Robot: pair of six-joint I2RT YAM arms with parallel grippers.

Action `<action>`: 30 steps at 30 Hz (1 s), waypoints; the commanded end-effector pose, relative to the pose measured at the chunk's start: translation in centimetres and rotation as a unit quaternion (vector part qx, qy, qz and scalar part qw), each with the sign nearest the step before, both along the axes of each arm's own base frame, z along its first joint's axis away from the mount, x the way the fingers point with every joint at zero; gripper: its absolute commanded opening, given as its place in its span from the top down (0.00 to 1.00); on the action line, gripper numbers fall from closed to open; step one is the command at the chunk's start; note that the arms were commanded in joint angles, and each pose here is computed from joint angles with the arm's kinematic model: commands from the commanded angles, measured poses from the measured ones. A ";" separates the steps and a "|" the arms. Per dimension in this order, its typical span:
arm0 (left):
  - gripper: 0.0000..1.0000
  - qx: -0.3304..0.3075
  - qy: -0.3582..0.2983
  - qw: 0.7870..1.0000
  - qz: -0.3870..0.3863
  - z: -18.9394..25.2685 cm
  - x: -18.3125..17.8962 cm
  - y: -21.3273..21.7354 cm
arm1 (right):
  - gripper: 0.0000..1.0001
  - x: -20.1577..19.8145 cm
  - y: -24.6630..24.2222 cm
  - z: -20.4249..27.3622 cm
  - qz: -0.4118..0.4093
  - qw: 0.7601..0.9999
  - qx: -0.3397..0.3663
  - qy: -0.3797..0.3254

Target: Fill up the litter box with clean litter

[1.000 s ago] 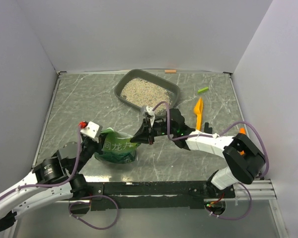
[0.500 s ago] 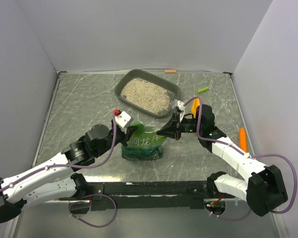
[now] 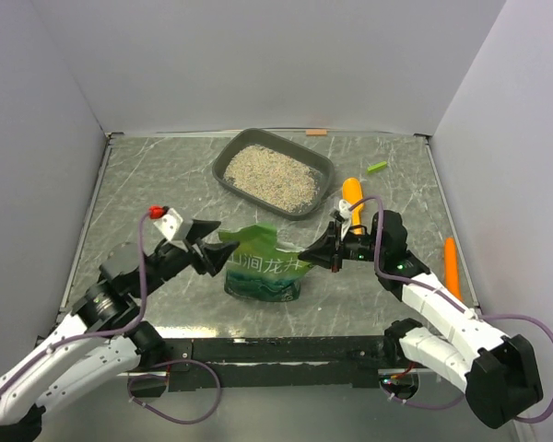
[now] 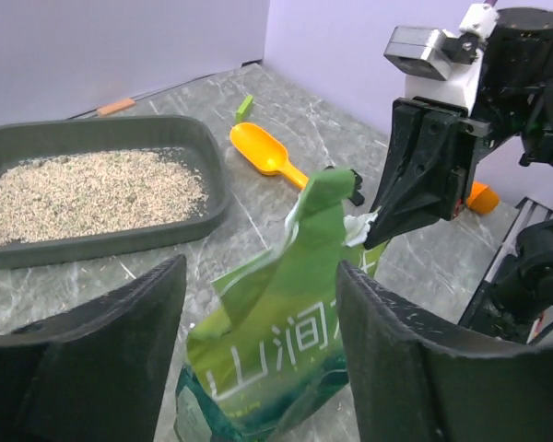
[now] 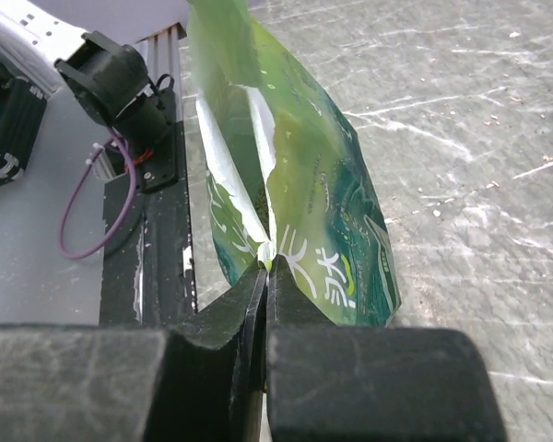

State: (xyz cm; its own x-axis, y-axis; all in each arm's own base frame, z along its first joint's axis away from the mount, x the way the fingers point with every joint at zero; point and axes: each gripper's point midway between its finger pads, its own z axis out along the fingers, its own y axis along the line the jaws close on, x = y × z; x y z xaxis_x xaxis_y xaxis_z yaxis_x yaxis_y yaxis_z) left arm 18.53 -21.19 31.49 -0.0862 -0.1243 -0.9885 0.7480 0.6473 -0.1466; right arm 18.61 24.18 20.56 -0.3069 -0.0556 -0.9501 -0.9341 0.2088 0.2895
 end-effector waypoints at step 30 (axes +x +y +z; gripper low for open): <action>0.50 -0.123 0.086 0.988 -0.043 -6.2 1.8 -1.6 | 1.00 -1.5 -0.2 1.2 0.001 0.999 0.044 -0.007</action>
